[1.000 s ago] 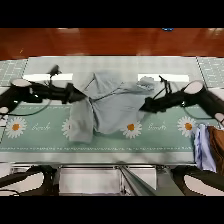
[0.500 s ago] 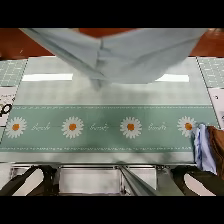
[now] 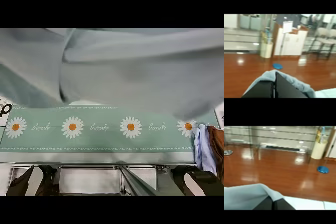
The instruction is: Fold the shirts.
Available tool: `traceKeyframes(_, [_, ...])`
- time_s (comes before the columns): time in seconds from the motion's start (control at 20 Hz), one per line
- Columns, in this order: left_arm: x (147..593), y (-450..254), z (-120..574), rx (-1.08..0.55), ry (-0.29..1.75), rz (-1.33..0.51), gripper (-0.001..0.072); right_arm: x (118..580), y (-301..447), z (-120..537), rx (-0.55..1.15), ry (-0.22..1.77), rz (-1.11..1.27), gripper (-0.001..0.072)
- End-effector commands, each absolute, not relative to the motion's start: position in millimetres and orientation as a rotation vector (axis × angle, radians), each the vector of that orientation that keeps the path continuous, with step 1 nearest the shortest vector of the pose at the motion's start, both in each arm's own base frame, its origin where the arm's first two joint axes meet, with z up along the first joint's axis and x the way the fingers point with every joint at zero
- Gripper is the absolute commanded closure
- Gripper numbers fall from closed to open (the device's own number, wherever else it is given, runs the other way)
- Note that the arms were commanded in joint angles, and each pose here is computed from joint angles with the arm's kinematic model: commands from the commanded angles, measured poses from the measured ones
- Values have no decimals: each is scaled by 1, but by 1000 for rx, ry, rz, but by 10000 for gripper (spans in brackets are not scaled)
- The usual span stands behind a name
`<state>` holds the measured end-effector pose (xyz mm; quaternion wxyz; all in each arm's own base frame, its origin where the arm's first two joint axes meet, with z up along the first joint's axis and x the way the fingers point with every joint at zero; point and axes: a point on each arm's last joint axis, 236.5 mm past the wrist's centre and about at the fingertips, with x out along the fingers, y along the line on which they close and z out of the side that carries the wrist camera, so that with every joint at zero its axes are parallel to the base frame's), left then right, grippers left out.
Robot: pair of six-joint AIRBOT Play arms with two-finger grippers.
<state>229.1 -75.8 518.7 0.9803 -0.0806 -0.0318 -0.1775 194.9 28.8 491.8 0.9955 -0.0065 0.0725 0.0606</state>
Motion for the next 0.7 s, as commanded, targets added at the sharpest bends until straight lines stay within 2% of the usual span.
traceKeyframes(0.0, [186, -54, 501, -32, -19, -145, 690, 152, 8, 473, -5, 205, 30, 690])
traceKeyframes(0.15, [155, -34, 481, -26, 29, -80, 690, 152, 8, 450, 35, 259, 25, 690])
traceKeyframes(0.25, [161, -41, 459, -32, 96, -138, 690, 171, 12, 422, 63, 348, 39, 690])
traceKeyframes(0.45, [231, -37, 368, -87, 347, -150, 690, 234, 36, 351, 130, 505, 127, 690])
traceKeyframes(0.65, [333, -21, 238, -225, 535, -83, 690, 312, 42, 229, 172, 757, 138, 690])
